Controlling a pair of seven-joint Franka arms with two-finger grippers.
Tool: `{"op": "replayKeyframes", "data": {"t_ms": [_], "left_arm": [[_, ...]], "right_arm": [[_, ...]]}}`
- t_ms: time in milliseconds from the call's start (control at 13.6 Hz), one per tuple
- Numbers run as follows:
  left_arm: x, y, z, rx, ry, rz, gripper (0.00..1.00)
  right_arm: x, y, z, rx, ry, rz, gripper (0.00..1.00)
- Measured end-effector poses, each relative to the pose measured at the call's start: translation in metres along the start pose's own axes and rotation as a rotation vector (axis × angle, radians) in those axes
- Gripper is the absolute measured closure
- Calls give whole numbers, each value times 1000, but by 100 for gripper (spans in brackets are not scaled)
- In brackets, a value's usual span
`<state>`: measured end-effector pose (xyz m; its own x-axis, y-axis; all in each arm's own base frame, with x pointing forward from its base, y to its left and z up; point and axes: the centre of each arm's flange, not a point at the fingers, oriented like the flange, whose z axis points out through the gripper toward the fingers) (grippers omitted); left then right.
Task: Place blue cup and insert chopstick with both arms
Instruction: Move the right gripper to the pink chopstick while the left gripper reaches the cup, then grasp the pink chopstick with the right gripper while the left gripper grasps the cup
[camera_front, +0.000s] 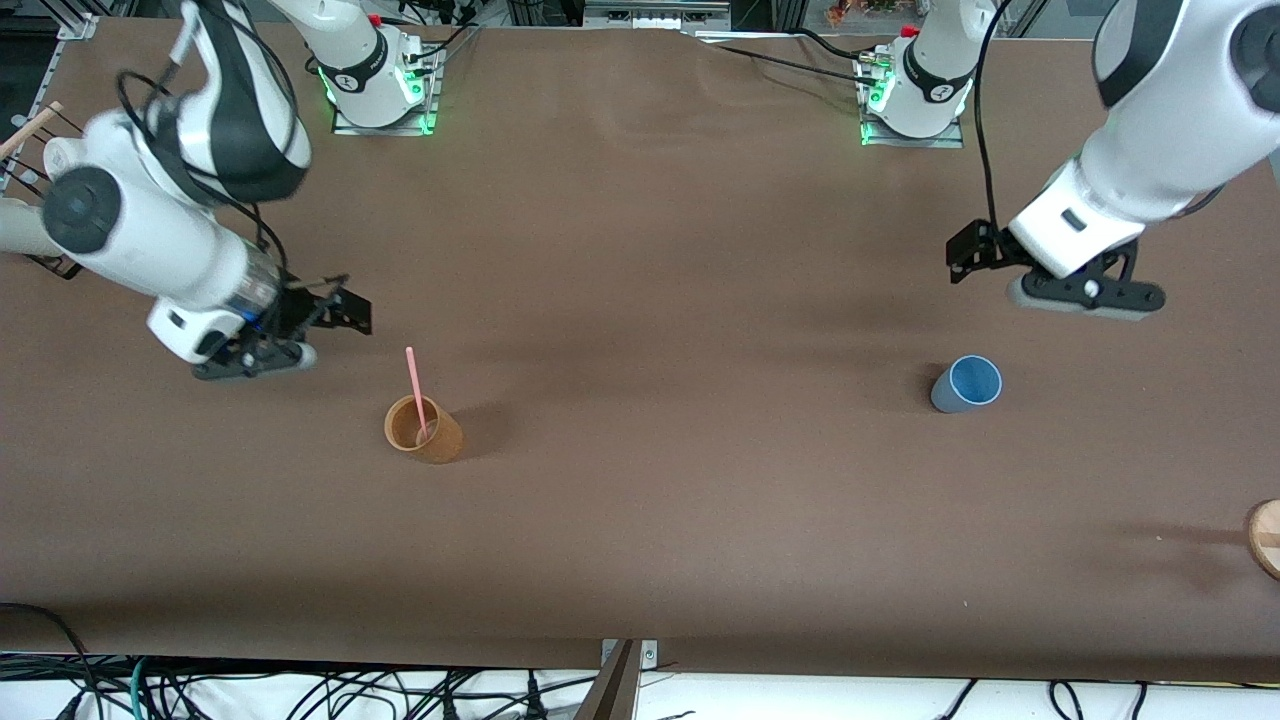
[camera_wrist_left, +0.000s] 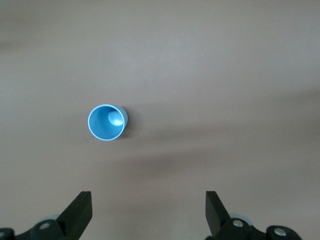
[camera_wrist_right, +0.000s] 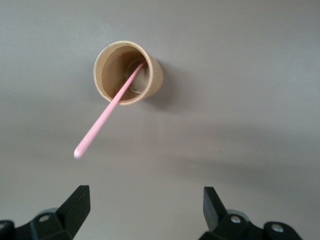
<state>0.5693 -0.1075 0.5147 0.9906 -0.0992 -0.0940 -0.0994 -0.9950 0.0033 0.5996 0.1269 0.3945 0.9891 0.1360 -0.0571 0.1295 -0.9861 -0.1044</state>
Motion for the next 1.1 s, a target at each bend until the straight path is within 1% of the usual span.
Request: {"op": "replayKeyframes", "data": {"t_ms": [147, 220, 367, 440, 514, 587, 661, 734, 807, 881, 954, 1028, 1101], "left_arm": [[25, -13, 52, 32, -49, 8, 0], [37, -19, 75, 43, -62, 28, 0], [55, -34, 116, 42, -71, 47, 0], [61, -41, 135, 42, -70, 62, 0], [65, -48, 153, 50, -71, 89, 0], [67, -59, 168, 55, -75, 122, 0], [69, -75, 181, 48, -81, 159, 0], [70, -94, 191, 39, -83, 196, 0], [70, -114, 199, 30, -80, 219, 0], [69, -129, 208, 26, -66, 228, 0], [68, -136, 218, 26, -38, 232, 0], [66, -139, 232, 28, 0, 235, 4], [62, -138, 246, 30, 36, 237, 4]], "right_arm": [[7, -21, 25, 6, -12, 13, 0], [8, -29, 33, 8, -22, 14, 0], [10, -36, 46, 13, -28, 15, 2], [12, -35, 52, 15, -27, 17, 9], [13, -34, 59, 17, -31, 20, 20], [15, -32, 65, 18, -36, 22, 20], [16, -32, 69, 19, -38, 23, 26], [16, -32, 70, 20, -39, 23, 36], [17, -32, 68, 21, -35, 23, 50], [19, -32, 66, 22, -30, 23, 62], [19, -32, 64, 22, -27, 23, 72], [20, -33, 63, 23, -24, 23, 85], [21, -33, 61, 24, -20, 23, 94]]}}
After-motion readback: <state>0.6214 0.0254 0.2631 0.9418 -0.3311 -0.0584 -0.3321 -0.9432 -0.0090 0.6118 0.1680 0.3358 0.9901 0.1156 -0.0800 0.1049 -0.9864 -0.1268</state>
